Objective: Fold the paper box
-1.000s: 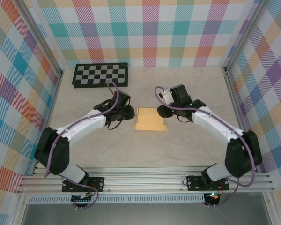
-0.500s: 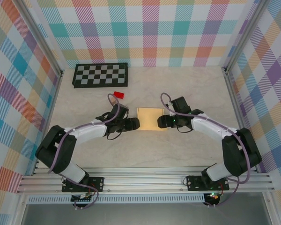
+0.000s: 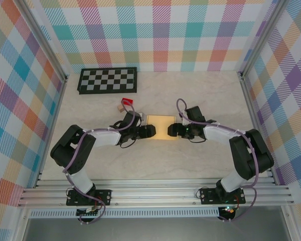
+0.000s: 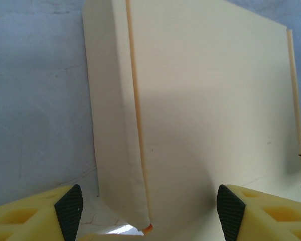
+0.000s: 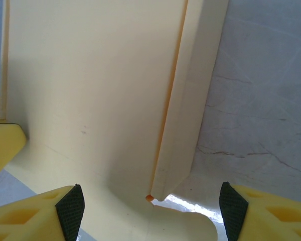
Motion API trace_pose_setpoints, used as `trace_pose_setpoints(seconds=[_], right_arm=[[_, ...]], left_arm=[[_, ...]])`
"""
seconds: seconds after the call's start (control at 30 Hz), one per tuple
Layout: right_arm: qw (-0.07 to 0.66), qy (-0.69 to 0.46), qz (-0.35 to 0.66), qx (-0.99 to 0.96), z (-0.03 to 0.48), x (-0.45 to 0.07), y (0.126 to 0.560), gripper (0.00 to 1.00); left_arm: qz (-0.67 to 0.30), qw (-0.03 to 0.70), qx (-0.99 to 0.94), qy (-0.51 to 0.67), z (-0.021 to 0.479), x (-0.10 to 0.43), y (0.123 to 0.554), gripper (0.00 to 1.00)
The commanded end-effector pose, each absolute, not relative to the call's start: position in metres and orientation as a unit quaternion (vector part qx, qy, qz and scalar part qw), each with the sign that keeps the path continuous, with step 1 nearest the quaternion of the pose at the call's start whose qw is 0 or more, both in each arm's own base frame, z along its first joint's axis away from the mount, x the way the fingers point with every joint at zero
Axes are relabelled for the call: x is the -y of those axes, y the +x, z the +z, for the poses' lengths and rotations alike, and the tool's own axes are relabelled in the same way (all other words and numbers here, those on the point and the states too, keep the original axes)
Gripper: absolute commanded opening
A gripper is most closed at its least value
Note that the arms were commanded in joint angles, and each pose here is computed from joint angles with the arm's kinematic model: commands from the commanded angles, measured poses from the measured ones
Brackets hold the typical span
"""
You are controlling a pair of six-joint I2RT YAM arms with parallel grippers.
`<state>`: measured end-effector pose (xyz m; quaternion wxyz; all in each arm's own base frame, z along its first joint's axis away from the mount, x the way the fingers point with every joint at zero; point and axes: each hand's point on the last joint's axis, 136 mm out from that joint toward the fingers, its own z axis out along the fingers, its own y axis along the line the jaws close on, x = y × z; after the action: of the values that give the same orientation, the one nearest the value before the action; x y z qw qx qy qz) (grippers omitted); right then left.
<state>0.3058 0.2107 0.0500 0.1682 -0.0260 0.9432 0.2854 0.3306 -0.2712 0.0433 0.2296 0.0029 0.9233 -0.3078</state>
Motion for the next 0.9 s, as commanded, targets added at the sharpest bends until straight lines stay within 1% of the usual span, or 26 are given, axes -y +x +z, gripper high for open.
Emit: trace_pose_setpoints(seconds=[0.0, 0.07, 0.13, 0.17, 0.23, 0.33, 0.43, 0.53, 0.67, 0.8, 0.87], right_arm=[[0.173, -0.013, 0.313, -0.934, 0.065, -0.219, 0.313, 0.74], [0.17, 0.002, 0.272, -0.947, 0.064, -0.205, 0.311, 0.74], [0.154, 0.01, 0.22, -0.963, 0.061, -0.188, 0.306, 0.74], [0.144, 0.011, 0.197, -0.97, 0.061, -0.181, 0.304, 0.74], [0.134, 0.004, 0.172, -0.976, 0.06, -0.173, 0.299, 0.74], [0.137, 0.003, 0.15, -0.979, 0.063, -0.164, 0.294, 0.73], [0.14, 0.009, 0.173, -0.975, 0.07, -0.17, 0.293, 0.72], [0.133, 0.013, 0.201, -0.97, 0.074, -0.184, 0.292, 0.68], [0.133, 0.011, 0.207, -0.969, 0.073, -0.193, 0.293, 0.65], [0.129, 0.01, 0.207, -0.97, 0.069, -0.194, 0.295, 0.64], [0.142, -0.011, 0.219, -0.965, 0.075, -0.199, 0.296, 0.64]], left_arm=[[-0.318, 0.228, -0.92, 0.009, 0.056, 0.28, 0.333, 0.73], [-0.261, 0.227, -0.938, -0.009, 0.055, 0.261, 0.331, 0.74], [-0.196, 0.207, -0.958, -0.018, 0.052, 0.238, 0.323, 0.73], [-0.177, 0.199, -0.964, -0.019, 0.053, 0.231, 0.319, 0.73], [-0.174, 0.19, -0.966, -0.013, 0.056, 0.228, 0.312, 0.73], [-0.18, 0.18, -0.967, -0.016, 0.059, 0.227, 0.304, 0.73], [-0.196, 0.177, -0.964, -0.021, 0.064, 0.233, 0.304, 0.72], [-0.218, 0.179, -0.959, -0.013, 0.073, 0.249, 0.306, 0.67], [-0.217, 0.187, -0.958, 0.002, 0.08, 0.26, 0.307, 0.61], [-0.206, 0.178, -0.962, 0.004, 0.074, 0.259, 0.305, 0.6], [-0.196, 0.181, -0.963, 0.02, 0.076, 0.255, 0.303, 0.59]])
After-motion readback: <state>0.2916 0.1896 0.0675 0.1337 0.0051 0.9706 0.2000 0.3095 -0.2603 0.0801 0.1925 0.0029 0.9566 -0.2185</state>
